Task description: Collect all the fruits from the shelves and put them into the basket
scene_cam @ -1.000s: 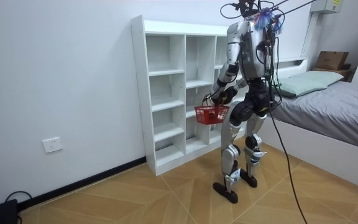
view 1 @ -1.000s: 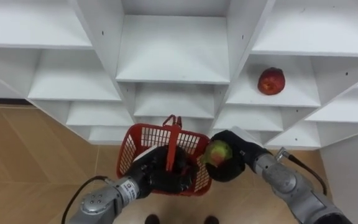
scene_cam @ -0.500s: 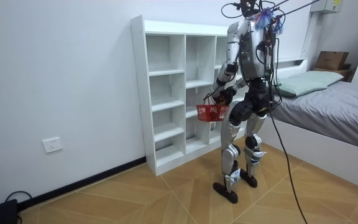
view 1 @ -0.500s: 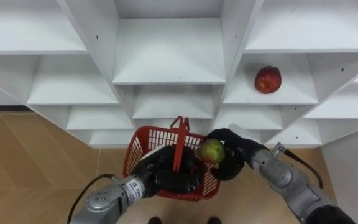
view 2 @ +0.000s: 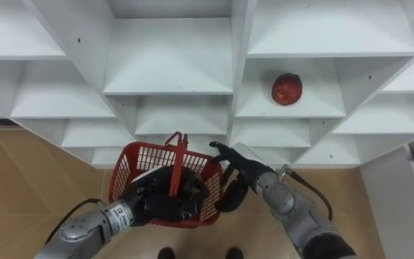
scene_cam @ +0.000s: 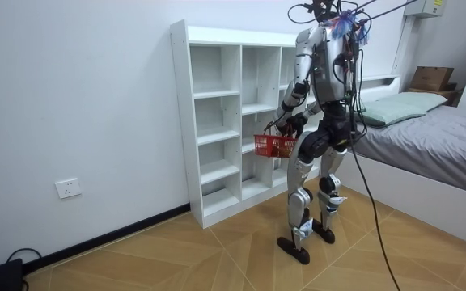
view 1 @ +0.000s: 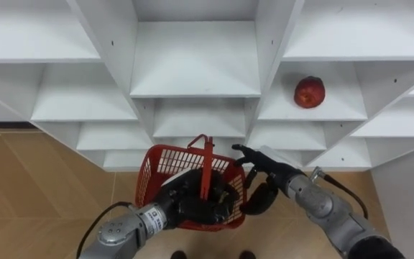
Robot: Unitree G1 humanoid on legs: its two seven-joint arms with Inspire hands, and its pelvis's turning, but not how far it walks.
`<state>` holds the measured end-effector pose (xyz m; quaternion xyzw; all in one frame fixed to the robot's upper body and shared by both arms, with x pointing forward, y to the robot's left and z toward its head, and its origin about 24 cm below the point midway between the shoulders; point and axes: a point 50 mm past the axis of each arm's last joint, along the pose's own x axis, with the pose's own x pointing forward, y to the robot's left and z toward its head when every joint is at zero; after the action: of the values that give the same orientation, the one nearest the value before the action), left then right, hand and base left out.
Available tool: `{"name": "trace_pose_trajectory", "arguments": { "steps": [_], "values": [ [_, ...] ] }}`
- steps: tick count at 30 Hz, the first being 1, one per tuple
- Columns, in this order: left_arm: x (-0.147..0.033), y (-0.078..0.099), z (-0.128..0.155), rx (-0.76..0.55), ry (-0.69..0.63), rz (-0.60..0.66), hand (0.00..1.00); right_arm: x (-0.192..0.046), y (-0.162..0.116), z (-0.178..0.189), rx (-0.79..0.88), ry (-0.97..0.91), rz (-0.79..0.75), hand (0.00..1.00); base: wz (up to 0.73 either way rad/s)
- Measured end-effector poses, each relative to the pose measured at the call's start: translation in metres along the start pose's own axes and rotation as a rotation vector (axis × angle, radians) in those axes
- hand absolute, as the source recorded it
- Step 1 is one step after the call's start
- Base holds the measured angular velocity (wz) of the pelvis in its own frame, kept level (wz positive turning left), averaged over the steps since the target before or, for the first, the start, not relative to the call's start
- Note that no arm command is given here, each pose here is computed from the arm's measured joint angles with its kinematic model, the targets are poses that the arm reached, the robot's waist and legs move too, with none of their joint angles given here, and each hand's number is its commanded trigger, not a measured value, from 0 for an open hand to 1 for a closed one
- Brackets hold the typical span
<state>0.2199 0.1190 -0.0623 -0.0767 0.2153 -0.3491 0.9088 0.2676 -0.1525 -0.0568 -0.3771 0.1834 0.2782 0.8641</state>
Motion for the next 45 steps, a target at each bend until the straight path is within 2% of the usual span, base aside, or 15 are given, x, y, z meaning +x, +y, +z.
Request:
{"name": "trace_pose_trajectory", "arguments": {
  "steps": [21, 32, 43, 45],
  "values": [
    [0.000, 0.000, 0.000, 0.002, 0.000, 0.001, 1.00, 0.000, 0.001, -0.002, 0.009, 0.003, 0.002, 0.00, 0.00],
    [-0.004, 0.008, 0.001, 0.036, 0.011, 0.054, 1.00, -0.002, -0.002, -0.002, 0.050, -0.016, -0.037, 0.00, 0.00],
    [-0.030, 0.016, -0.028, 0.054, 0.114, 0.159, 1.00, -0.024, 0.011, -0.032, 0.231, 0.043, -0.143, 0.00, -0.07],
    [-0.041, 0.018, -0.039, 0.037, 0.141, 0.204, 1.00, -0.029, 0.011, -0.034, 0.265, 0.041, -0.178, 0.00, -0.17]
  ]
}}
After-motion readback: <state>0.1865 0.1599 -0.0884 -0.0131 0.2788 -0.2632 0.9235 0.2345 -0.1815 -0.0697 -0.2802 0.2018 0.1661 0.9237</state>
